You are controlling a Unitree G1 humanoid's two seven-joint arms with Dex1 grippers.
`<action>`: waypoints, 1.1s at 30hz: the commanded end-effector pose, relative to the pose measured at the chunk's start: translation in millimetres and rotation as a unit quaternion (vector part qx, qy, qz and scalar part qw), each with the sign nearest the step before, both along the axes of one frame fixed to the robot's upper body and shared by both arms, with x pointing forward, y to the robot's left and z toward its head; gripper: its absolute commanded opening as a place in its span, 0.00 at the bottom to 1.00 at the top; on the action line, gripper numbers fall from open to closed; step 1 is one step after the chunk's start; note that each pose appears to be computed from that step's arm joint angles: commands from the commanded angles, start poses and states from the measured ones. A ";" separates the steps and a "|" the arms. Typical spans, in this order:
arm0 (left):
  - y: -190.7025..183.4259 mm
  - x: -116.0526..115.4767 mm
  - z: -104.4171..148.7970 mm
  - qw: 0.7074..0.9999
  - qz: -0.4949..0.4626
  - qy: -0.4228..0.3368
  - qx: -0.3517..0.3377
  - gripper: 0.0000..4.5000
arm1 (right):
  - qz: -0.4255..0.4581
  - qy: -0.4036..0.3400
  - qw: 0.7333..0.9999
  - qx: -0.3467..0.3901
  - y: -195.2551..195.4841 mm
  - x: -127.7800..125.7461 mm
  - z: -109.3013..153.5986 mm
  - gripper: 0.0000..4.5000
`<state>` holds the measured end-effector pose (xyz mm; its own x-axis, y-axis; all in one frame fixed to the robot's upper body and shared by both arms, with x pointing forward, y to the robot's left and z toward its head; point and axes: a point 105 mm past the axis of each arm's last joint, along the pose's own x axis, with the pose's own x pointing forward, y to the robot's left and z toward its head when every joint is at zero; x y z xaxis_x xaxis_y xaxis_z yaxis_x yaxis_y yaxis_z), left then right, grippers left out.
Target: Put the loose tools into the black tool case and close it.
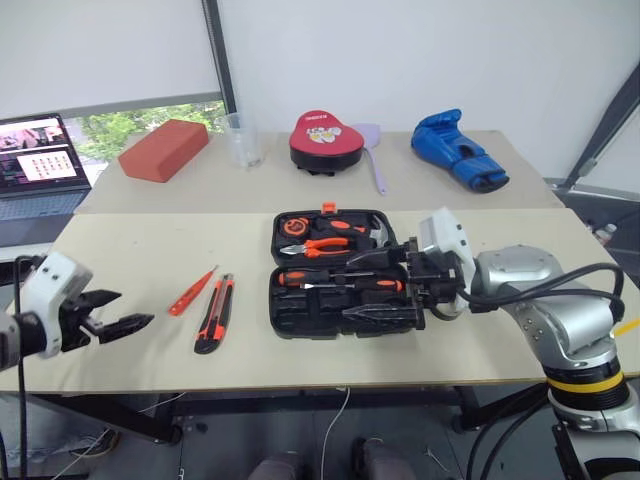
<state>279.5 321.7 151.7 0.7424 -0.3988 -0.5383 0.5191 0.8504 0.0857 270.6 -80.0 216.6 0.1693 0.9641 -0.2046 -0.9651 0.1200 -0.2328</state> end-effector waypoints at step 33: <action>-167.0 64.0 52.5 0.899 -0.425 -0.021 0.101 0.09 | -0.080 0.056 0.995 -0.020 -40.3 -47.3 -6.2 1.00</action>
<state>343.3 167.3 201.2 0.2544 -0.7372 -0.6259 0.9645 0.1459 0.2202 225.9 -121.0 203.0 0.2803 0.9179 -0.2810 -0.9598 0.2629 -0.0987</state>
